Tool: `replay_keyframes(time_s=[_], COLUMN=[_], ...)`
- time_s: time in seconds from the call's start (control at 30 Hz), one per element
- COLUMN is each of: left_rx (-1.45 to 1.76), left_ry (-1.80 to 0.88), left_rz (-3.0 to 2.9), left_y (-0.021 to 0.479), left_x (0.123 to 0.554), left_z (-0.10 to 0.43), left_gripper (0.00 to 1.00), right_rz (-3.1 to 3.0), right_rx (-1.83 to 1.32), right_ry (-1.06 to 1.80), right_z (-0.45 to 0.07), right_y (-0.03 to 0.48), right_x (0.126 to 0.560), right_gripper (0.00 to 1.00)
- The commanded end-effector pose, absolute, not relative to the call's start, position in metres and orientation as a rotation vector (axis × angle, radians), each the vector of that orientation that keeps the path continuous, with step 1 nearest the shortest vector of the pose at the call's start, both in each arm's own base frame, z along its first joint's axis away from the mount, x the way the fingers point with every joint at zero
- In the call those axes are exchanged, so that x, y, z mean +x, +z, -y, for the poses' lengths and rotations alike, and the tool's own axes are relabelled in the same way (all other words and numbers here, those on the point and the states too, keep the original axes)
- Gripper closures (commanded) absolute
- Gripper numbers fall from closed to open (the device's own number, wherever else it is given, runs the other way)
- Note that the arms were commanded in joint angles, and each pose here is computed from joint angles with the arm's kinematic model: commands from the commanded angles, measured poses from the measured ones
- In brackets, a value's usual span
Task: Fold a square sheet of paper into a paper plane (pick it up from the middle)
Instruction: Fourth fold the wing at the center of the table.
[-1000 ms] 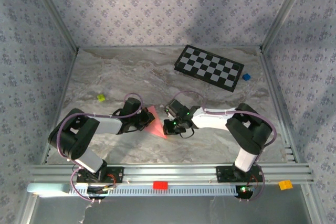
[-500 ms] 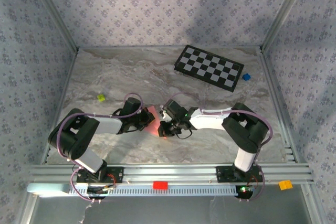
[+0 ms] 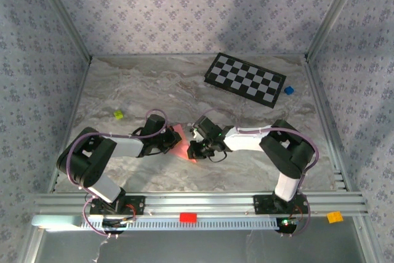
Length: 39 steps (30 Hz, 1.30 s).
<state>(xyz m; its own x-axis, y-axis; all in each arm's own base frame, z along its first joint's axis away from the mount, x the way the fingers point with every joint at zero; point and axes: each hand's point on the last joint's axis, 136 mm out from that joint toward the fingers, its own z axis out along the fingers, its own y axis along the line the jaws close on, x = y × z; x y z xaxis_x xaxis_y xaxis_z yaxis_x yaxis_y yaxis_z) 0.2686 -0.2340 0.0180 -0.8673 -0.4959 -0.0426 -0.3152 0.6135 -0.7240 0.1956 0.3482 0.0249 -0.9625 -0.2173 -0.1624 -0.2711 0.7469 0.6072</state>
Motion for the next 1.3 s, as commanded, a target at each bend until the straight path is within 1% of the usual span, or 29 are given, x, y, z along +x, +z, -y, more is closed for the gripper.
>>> replay_keyframes(time_s=[0.0,0.2,0.43,0.53,0.8,1.03,1.27], left_rx=[-0.716,-0.718,-0.719,-0.720,-0.716,-0.717,-0.720], left_ry=[-0.948,-0.948,-0.947,-0.949,-0.954,-0.952,-0.945], left_rz=[-2.684,-2.685,-2.687,-2.684,-2.687,-2.687,-2.692], left_y=[-0.006,-0.006,-0.007,-0.006,-0.006,-0.007,-0.008], left_x=[0.258,0.258,0.257,0.258,0.258,0.258,0.257], left_z=[0.217,0.216,0.217,0.217,0.218,0.218,0.217], left_gripper=[1.00,1.00,1.00,1.00,1.00,1.00,1.00], right_rz=[-2.878,-2.882,-2.802,-2.790,-2.830,-2.890,-2.893], right_rx=[-0.368,-0.336,-0.334,-0.343,-0.320,-0.261,-0.252], right_ry=[1.055,1.103,1.198,1.217,1.191,1.124,1.150], right_z=[-0.346,-0.343,-0.349,-0.356,-0.366,-0.348,-0.343], right_y=[0.021,0.019,0.050,0.054,0.040,0.014,0.012], right_x=[0.191,0.185,0.193,0.198,0.206,0.198,0.189], right_gripper=[0.93,0.93,0.93,0.92,0.92,0.92,0.92])
